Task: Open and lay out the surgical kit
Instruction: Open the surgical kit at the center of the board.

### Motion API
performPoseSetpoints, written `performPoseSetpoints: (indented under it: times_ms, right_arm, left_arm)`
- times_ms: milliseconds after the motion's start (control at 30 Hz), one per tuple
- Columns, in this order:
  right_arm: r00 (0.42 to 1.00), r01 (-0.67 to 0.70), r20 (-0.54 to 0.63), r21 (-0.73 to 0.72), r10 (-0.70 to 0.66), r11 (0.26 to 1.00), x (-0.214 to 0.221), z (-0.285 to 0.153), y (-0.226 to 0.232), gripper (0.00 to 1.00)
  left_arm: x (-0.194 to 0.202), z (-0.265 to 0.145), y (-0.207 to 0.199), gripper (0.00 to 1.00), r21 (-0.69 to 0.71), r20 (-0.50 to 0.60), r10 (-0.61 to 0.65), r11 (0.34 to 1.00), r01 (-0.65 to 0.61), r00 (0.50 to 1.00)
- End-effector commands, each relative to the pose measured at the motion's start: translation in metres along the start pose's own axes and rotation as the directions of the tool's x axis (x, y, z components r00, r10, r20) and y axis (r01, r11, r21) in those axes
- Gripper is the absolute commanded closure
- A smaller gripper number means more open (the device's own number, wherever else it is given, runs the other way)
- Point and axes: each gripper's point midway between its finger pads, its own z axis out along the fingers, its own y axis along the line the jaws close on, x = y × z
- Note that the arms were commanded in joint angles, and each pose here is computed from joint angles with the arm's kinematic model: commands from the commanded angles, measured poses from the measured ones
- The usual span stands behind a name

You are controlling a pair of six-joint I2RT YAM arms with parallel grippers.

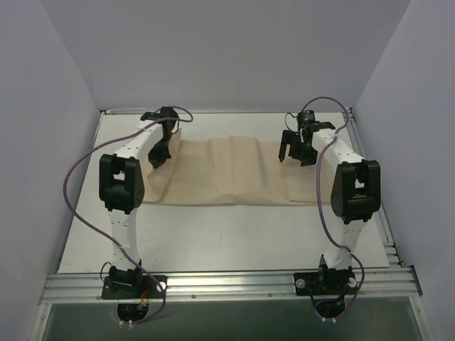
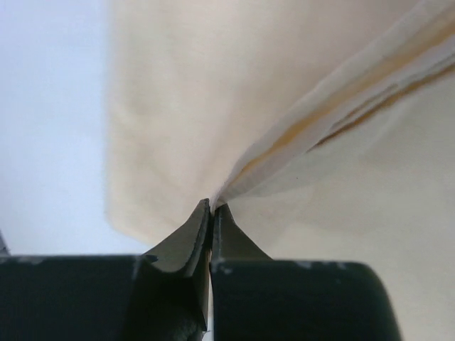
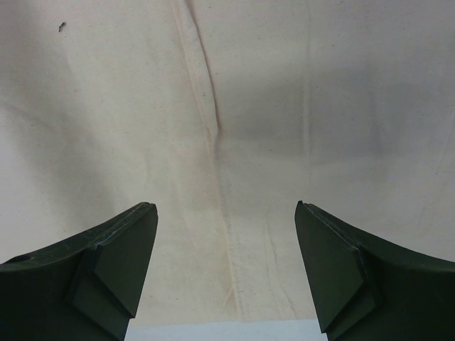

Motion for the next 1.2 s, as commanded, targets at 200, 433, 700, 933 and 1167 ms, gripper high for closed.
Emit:
performPoseSetpoints:
  times_ms: [200, 433, 700, 933, 1167]
  right_arm:
    - [0.998, 0.020, -0.053, -0.086, -0.025, 0.996, 0.009, -0.011, 0.044, 0.20]
    - [0.998, 0.019, -0.061, -0.101, -0.025, 0.995, 0.012, -0.013, 0.053, 0.19]
    - [0.999, 0.005, -0.054, -0.048, -0.007, 0.999, 0.006, -0.009, 0.039, 0.19]
    - [0.998, -0.049, -0.040, 0.066, 0.051, 0.997, 0.007, -0.008, -0.001, 0.45]
    - [0.996, -0.058, -0.068, 0.105, 0.066, 0.993, 0.019, 0.018, -0.029, 0.75]
  left_arm:
    - [-0.036, -0.007, 0.239, 0.98, -0.390, 0.097, -0.293, 0.868, 0.307, 0.951]
    - [-0.045, -0.024, 0.263, 0.29, -0.444, 0.144, -0.305, 0.830, 0.337, 0.941]
    - [-0.052, -0.025, 0.203, 0.25, -0.287, 0.144, -0.266, 0.911, 0.298, 0.953]
    - [-0.031, 0.024, 0.120, 0.98, 0.001, -0.030, -0.275, 0.962, 0.275, 0.961]
    - [-0.003, 0.067, 0.089, 0.98, 0.087, -0.188, -0.297, 0.944, 0.317, 0.936]
